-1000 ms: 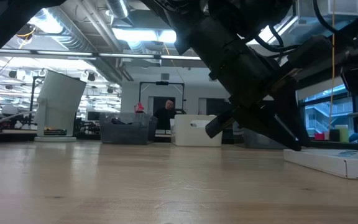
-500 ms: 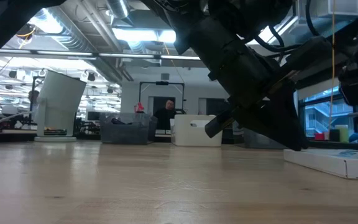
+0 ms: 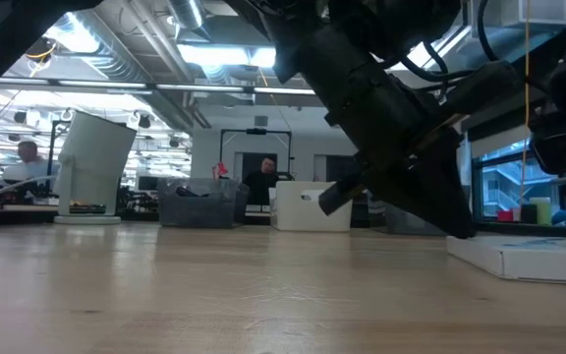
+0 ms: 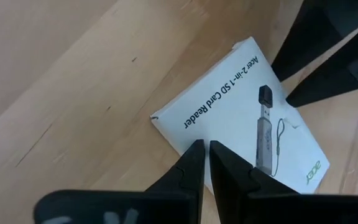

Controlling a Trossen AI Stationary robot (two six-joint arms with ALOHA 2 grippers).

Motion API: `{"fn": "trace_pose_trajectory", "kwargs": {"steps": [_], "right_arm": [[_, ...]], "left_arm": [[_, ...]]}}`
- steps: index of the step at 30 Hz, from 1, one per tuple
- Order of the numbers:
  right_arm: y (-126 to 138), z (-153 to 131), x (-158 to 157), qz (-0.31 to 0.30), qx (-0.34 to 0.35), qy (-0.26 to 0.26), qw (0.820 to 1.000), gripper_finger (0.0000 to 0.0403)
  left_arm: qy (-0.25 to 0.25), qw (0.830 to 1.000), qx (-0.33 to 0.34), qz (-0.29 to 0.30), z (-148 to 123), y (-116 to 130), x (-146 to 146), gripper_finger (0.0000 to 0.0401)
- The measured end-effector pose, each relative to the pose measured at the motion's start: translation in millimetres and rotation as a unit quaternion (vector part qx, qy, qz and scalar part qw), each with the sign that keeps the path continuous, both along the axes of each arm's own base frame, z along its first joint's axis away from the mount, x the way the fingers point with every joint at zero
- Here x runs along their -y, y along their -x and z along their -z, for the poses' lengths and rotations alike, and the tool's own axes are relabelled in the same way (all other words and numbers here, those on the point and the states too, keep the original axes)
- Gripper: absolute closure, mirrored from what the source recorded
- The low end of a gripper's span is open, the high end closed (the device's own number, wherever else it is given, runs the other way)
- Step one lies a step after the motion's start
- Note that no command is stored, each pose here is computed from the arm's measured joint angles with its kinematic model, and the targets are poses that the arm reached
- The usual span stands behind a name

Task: Pick and place items into bin
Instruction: Put the white card reader box into the white bin

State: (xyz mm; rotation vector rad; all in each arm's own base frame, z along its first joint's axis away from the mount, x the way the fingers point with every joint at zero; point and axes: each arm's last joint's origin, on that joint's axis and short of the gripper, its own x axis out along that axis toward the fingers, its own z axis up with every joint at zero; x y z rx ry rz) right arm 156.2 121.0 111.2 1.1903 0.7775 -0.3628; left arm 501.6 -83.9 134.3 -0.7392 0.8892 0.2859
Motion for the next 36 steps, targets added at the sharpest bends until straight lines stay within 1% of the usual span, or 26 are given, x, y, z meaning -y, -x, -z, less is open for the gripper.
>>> {"fn": "trace_pose_trajectory", "kwargs": {"steps": [9,16,19,21,27,30,34,36], "right_arm": [[-0.7,-0.8,-0.1,0.008,0.009,0.0,1.0,0.0283],[-0.5,-0.7,-1.0,0.013,-0.003,-0.028,1.0,0.0283],[1.6,1.6,-0.5,0.004,-0.024,-0.029,0.999,0.0283],[1.7,3.8,-0.4,0.013,-0.031,-0.03,0.999,0.0283],[-4.2,8.0,-4.4,0.021,-0.006,-0.032,0.999,0.0283],[-4.6,8.8,-4.5,0.024,-0.005,-0.029,0.999,0.0283],[-4.7,9.6,-1.4,0.055,0.011,0.0,0.998,0.0283],[-4.7,9.6,-1.0,0.061,0.014,0.002,0.998,0.0283]], "left_arm": [[-0.003,1.0,-0.009,-0.001,0.4,1.4,-0.3,0.038],[-0.006,1.0,-0.011,0.002,1.4,1.8,-0.4,0.0379],[-0.008,1.0,-0.015,0.001,1.8,2.4,-0.6,0.0379],[-0.009,1.0,-0.017,0.0,2.1,2.7,-0.7,0.0379],[-0.01,1.0,-0.02,-0.004,2.1,3.4,-1.0,0.0379],[-0.01,1.0,-0.021,-0.004,2.1,3.6,-0.7,0.0379],[-0.012,1.0,-0.024,-0.006,2.4,4.2,-0.9,0.0379],[-0.014,1.0,-0.026,-0.007,2.4,4.5,-1.0,0.0379]]}}
